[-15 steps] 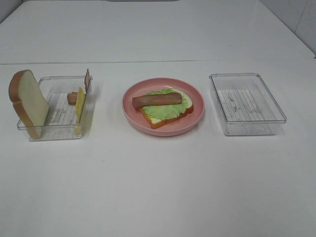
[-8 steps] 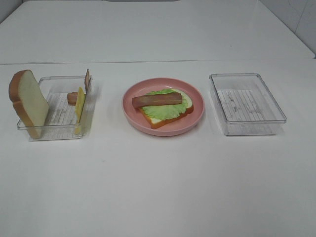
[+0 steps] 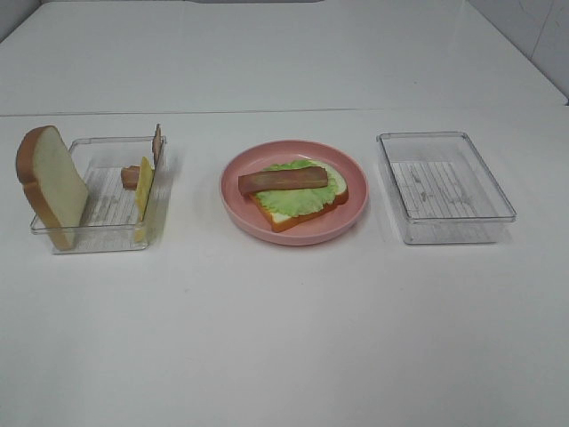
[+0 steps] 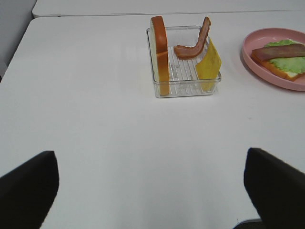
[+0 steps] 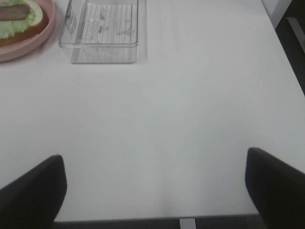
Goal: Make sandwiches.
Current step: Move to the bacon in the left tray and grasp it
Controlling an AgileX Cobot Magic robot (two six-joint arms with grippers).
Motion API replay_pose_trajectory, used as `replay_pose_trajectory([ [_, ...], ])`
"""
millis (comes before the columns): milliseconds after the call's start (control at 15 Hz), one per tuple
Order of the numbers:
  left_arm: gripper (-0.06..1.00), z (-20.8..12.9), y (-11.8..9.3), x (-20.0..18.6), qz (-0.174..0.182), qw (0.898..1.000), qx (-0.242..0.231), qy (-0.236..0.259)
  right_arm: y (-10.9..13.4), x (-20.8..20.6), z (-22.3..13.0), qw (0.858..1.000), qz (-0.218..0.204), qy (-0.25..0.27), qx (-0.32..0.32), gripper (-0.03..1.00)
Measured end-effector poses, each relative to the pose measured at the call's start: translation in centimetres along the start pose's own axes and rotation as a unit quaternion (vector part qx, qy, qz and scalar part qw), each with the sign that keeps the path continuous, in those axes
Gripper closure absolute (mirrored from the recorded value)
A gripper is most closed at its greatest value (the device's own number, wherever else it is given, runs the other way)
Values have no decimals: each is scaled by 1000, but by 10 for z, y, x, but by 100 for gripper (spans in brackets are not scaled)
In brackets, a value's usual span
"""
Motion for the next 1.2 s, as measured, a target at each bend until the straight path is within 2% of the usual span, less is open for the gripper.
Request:
replay_pose_trajectory([
  [133,-3,0,0,0,0,1000,0,0,0,-6,-4,1000,-13,-23,13,-2],
  [1200,-3,0,0,0,0,1000,0,0,1,-5,-5,999,-18,-23,20,-2],
])
Point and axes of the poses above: a point on each arm's last joint axis where the gripper is mounted, x pointing out along that axis toward the gripper, y along the wrist's bending axis when the last joint is at zero, z = x × y, the point moved 3 cm from there along x, pointing out along that axis toward the gripper, and after that the axes turned 1 degree about -x, right-handed, at the moved point
